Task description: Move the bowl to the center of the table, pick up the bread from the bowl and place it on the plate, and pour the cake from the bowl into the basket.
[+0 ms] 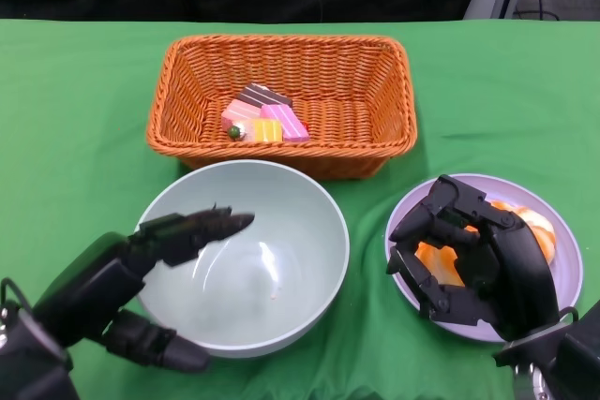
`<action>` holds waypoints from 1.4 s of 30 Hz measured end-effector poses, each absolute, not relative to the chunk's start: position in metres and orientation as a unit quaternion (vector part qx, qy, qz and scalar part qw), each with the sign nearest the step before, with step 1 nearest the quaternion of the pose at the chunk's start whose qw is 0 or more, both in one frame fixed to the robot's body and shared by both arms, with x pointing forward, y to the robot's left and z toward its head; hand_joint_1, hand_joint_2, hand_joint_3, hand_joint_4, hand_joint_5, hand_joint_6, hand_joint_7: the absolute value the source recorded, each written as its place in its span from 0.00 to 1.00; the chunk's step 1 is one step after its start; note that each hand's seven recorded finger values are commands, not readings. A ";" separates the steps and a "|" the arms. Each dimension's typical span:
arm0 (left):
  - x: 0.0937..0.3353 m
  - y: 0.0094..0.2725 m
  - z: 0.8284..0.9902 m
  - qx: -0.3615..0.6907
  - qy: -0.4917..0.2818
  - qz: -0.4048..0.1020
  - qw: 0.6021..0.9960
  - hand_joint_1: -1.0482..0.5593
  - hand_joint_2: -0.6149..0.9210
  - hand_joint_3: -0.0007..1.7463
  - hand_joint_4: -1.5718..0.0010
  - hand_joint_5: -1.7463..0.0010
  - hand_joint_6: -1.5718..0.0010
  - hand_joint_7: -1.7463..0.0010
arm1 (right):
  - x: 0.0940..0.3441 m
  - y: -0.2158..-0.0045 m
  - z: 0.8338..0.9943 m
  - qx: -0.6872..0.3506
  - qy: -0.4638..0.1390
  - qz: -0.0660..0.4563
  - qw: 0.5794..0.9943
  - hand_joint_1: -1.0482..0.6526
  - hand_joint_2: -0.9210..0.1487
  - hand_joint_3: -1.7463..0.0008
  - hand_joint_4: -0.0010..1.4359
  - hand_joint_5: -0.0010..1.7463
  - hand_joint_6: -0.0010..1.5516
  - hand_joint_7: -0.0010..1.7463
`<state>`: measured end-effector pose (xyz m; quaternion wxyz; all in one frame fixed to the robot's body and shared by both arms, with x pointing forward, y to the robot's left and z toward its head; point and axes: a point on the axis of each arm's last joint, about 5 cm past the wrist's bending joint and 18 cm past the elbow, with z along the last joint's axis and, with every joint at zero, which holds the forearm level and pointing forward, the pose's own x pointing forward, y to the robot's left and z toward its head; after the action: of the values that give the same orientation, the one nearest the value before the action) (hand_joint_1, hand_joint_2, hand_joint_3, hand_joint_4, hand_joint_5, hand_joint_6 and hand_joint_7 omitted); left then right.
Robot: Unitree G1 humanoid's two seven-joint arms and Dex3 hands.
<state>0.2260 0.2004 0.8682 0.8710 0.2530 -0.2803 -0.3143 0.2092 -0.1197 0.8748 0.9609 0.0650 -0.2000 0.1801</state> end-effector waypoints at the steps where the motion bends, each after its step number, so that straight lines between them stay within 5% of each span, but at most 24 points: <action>1: 0.228 0.199 0.871 0.240 -0.272 -0.316 0.877 0.00 1.00 0.15 0.86 0.98 0.86 0.99 | 0.209 -0.120 0.875 0.065 -0.200 0.180 0.961 0.49 0.39 0.46 0.51 0.89 0.42 0.76; 9: 0.239 0.192 0.884 0.026 -0.194 -0.306 0.932 0.05 1.00 0.17 0.69 0.93 0.77 0.98 | 0.209 -0.120 0.875 0.065 -0.201 0.181 0.961 0.49 0.40 0.45 0.51 0.89 0.42 0.76; 15: 0.243 0.180 0.885 -0.072 -0.193 -0.283 0.937 0.20 1.00 0.12 0.57 0.90 0.67 0.96 | 0.209 -0.120 0.875 0.064 -0.203 0.186 0.959 0.50 0.40 0.45 0.51 0.89 0.42 0.76; 36: 0.244 0.158 0.881 -0.140 -0.221 -0.204 0.943 0.45 1.00 0.11 0.36 0.80 0.36 0.91 | 0.204 -0.120 0.878 0.065 -0.207 0.194 0.957 0.48 0.39 0.46 0.50 0.91 0.41 0.77; 39: 0.243 0.157 0.879 -0.146 -0.217 -0.203 0.944 0.60 1.00 0.25 0.46 0.38 0.34 0.66 | 0.203 -0.120 0.877 0.066 -0.204 0.196 0.957 0.47 0.39 0.46 0.51 0.91 0.41 0.77; 42: 0.243 0.156 0.878 -0.140 -0.214 -0.206 0.945 0.62 0.97 0.31 0.49 0.17 0.43 0.41 | 0.202 -0.120 0.877 0.066 -0.204 0.198 0.956 0.47 0.39 0.46 0.51 0.90 0.42 0.77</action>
<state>0.2432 0.1559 0.8783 0.9447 -0.1399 -0.2137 -0.2058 0.2021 -0.1196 0.8770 0.9565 0.0663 -0.2043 0.1976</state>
